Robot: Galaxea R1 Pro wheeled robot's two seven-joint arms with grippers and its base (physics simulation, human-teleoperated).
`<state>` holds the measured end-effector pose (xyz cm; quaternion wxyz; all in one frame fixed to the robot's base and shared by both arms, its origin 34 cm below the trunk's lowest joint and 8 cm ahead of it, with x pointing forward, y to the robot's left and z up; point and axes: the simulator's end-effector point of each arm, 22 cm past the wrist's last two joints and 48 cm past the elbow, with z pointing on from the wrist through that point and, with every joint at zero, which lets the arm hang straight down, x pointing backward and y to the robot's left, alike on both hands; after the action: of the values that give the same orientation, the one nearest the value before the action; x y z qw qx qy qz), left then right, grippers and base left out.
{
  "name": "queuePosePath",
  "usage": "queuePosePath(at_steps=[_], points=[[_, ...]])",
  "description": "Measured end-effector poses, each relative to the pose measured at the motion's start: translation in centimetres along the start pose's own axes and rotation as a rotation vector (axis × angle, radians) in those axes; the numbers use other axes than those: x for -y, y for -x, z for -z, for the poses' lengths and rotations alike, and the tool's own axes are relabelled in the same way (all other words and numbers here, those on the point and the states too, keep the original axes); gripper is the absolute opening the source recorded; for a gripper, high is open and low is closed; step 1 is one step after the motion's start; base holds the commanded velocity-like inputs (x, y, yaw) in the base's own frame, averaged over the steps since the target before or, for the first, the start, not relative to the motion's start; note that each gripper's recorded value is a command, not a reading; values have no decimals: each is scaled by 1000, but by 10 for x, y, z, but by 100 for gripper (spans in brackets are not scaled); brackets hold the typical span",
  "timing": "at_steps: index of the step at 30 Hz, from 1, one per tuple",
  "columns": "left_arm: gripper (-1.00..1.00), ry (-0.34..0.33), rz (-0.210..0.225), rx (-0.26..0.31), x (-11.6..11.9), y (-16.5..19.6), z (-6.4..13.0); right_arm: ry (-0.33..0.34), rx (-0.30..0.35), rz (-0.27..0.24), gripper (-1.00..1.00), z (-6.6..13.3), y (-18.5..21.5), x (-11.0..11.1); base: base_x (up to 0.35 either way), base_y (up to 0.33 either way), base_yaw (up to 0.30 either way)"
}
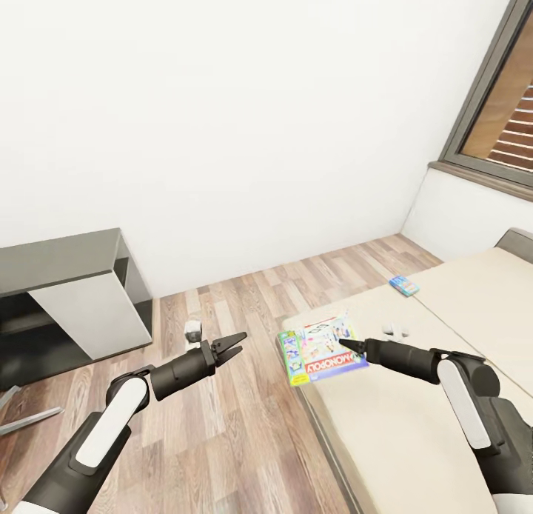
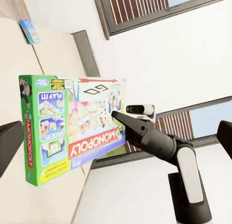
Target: Put all the toys in the child's room - the three board games (two on the bed and one on the table), the two jigsaw puzzles on the table, and the tennis ball on the table - inside the toy box on the table in the child's room.
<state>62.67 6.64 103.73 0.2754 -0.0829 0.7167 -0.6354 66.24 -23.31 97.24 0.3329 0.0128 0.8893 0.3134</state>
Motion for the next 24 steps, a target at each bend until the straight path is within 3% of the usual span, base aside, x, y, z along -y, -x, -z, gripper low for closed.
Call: queuePosePath(at_steps=[7, 13, 24], points=[[100, 0, 0, 0, 0, 0, 0, 30, -22, 16, -100, -5, -7, -11, 0, 0, 1], [100, 0, 0, 0, 0, 0, 0, 105, -32, 21, -100, -5, -10, -29, 0, 0, 25], [100, 0, 0, 0, 0, 0, 0, 158, -36, 28, -100, -5, -11, -41, 0, 0, 199]])
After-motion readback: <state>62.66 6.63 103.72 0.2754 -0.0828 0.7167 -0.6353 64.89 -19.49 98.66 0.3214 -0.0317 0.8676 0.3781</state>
